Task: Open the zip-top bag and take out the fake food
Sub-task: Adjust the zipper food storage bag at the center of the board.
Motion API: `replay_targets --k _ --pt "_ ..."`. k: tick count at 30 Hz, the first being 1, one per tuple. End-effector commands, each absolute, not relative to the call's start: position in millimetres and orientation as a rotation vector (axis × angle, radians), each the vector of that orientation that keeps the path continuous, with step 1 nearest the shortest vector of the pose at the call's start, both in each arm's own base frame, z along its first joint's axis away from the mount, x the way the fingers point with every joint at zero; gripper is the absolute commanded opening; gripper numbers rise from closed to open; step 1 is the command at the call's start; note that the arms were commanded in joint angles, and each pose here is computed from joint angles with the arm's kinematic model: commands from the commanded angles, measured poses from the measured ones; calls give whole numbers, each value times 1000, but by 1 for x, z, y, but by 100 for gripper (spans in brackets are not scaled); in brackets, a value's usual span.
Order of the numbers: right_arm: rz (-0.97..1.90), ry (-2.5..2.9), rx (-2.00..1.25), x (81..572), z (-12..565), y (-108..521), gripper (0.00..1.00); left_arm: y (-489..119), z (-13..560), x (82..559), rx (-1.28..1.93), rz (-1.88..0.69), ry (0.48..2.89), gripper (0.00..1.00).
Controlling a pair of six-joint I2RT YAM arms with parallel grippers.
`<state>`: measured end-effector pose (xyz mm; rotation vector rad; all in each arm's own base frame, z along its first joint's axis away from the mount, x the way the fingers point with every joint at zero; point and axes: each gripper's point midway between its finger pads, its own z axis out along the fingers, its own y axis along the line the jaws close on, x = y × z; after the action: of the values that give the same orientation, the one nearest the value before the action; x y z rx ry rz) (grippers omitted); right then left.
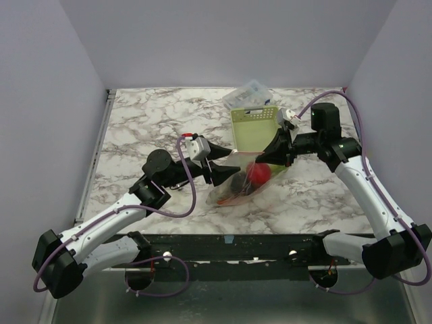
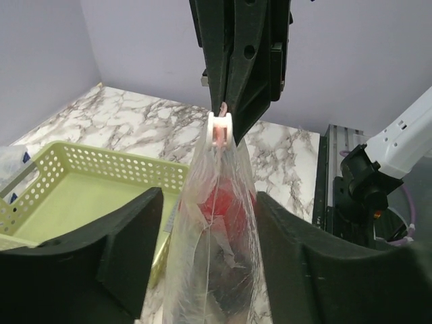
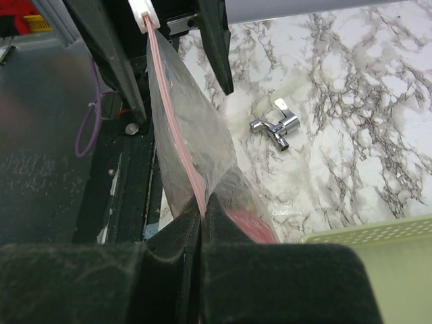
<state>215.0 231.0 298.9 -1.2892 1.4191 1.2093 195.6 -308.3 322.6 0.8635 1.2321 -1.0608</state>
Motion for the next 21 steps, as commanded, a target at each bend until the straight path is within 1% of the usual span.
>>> replay_targets --k 1,6,8,9,10,11,13,14,15,18,21 --pt "1221 1372 -1294 209 306 229 1 -312 349 193 834 -1093 1168 51" --pt "1217 1388 -1293 209 300 228 1 -310 348 192 824 -1104 1180 24" --pt "1212 1389 -1294 209 299 228 1 -311 346 190 823 -1116 1189 6" --pt "1212 1392 -1293 208 298 228 1 -311 344 191 819 -1122 1203 0" --pt "1209 1393 -1293 209 298 228 3 -311 343 191 808 -1127 1219 0" --pt "1208 1396 -1292 209 298 228 8 -310 341 192 792 -1136 1239 0" --pt "1202 1394 -1297 208 300 227 21 -310 339 193 765 -1153 1273 0" --pt "1192 1393 -1299 209 303 227 31 -311 338 193 759 -1164 1281 0" --pt "1179 1387 -1307 210 306 227 38 -311 339 191 754 -1179 1285 0" --pt "1160 1372 -1337 211 323 226 55 -313 343 188 748 -1217 1290 0" --pt "1208 1357 -1367 208 339 231 71 -316 347 185 754 -1245 1292 0"
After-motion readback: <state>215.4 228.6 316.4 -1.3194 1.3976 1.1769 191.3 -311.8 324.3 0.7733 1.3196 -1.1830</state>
